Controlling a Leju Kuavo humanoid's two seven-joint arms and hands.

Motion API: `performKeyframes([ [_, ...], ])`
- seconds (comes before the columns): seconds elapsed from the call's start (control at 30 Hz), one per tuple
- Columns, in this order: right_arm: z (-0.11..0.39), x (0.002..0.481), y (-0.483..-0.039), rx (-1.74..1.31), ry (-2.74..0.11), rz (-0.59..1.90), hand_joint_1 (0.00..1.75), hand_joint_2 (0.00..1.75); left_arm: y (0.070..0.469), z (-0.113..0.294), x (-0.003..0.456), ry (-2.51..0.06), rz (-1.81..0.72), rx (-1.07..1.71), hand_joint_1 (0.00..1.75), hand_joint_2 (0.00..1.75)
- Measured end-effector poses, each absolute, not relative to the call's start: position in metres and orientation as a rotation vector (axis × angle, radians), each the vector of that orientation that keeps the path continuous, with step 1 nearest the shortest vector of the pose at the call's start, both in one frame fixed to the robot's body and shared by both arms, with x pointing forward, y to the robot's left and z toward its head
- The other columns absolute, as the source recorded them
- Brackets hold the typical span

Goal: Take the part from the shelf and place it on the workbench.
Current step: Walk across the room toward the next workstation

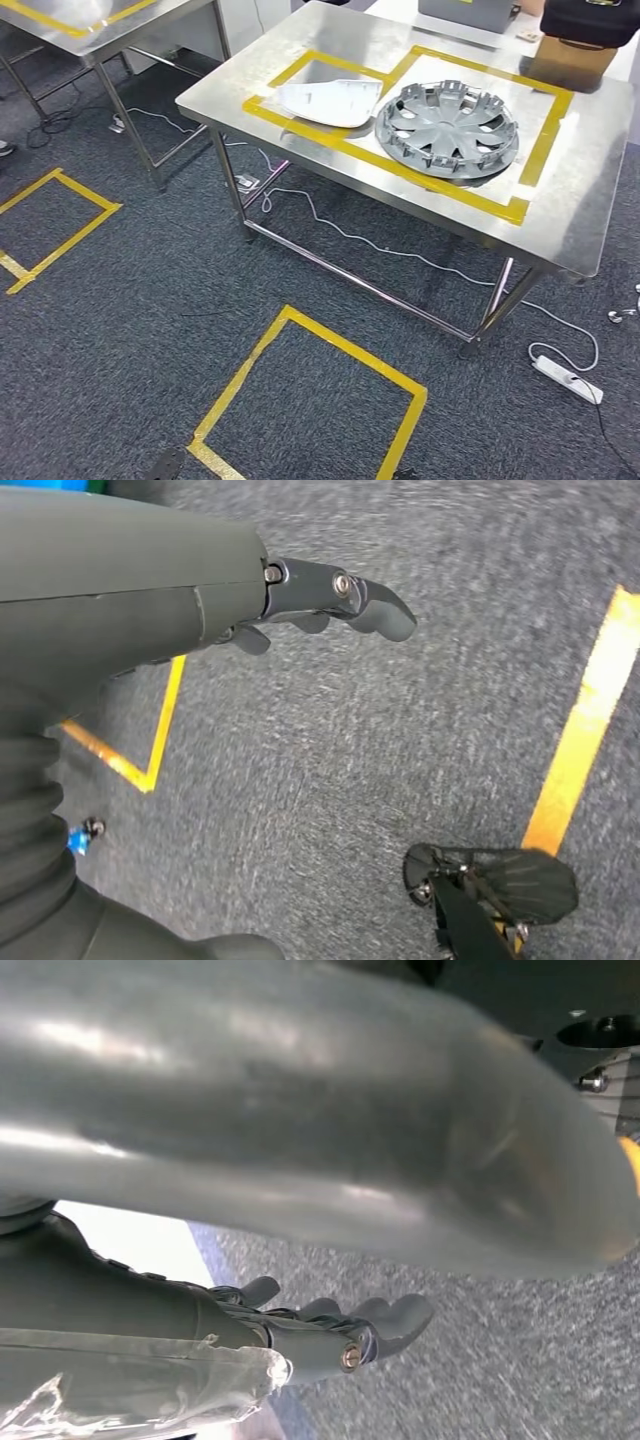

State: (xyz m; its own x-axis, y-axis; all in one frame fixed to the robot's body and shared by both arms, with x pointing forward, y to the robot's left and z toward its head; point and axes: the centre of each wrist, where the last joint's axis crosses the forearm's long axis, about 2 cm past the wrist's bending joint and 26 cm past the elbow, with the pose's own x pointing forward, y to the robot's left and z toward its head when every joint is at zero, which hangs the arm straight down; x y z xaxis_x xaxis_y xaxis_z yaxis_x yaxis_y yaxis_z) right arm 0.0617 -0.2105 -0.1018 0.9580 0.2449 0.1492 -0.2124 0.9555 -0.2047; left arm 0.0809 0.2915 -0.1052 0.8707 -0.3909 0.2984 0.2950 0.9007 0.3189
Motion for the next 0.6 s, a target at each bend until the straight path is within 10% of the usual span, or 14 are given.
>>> performKeyframes([
  [0.07, -0.102, 0.061, -0.211, -0.192, -0.173, 0.231, 0.00, 0.00, 0.290, -0.105, 0.083, -0.375, -0.355, 0.277, 0.00, 0.00],
  [0.6, -0.103, 0.061, -0.217, -0.216, -0.180, 0.253, 0.00, 0.00, 0.287, -0.107, 0.073, -0.355, -0.261, 0.230, 0.00, 0.00],
])
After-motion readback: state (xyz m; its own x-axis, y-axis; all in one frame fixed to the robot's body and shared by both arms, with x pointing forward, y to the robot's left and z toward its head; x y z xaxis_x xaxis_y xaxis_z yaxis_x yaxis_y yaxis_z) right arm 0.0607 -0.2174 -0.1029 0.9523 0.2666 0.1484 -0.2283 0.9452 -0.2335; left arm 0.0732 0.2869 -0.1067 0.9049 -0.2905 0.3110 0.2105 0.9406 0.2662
